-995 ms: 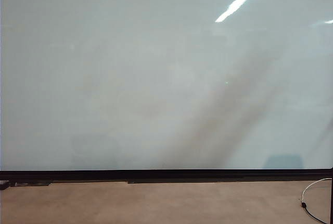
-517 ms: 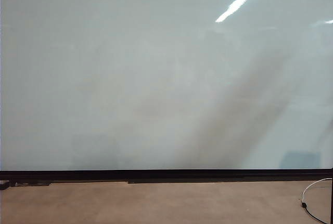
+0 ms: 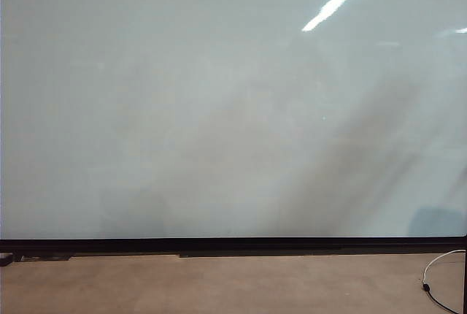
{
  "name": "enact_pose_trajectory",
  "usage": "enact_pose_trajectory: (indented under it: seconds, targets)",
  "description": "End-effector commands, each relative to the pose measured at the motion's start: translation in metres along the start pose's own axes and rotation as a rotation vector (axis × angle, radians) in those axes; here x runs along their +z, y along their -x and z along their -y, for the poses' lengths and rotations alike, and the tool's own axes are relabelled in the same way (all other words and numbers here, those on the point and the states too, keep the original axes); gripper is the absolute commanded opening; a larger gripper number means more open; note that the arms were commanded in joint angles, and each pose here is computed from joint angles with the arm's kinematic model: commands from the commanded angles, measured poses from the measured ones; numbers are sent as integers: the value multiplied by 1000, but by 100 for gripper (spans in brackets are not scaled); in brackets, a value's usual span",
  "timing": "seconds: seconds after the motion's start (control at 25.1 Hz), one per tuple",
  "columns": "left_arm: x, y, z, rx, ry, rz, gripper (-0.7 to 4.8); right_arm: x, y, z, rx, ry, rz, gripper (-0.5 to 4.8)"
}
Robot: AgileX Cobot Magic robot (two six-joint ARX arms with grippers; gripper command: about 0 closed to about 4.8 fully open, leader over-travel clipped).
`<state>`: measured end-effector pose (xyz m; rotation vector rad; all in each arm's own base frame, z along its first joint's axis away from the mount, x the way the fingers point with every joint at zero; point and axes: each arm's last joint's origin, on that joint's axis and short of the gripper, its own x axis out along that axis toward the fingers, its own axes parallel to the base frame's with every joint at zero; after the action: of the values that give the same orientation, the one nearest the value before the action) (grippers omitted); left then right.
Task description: Pick up the pen on the shelf to the right of the whiteboard and draw a rectangle.
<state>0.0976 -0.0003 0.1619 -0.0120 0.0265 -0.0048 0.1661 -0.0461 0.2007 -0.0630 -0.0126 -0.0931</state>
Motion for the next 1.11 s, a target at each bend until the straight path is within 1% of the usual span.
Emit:
enact_pose_trajectory:
  seconds: [0.04,0.12,0.2,0.4,0.64,0.84,1.03,1.11]
  targets:
    - [2,0,0,-1,-4,9,-4,0,-6,3,7,6,31,182]
    - [2,0,0,-1,-4,9,-5,-3,-10,4,11,8,36,187]
    - [2,0,0,-1,-4,9,-5,-6,-17,5,10,23,42,216]
    - [2,0,0,-1,-4,9,-5,-13,-32,9,10,38,40,217]
    - [1,0,0,0,-4,8,-5,-29,-47,26,13,36,23,217]
    - [1,0,0,0,-4,8,-5,-36,-65,42,105,32,16,219]
    - [1,0,0,0,-4,8,-4,-35,-75,51,116,41,22,221]
    - [2,0,0,-1,-4,9,-4,-36,-81,57,144,41,22,221]
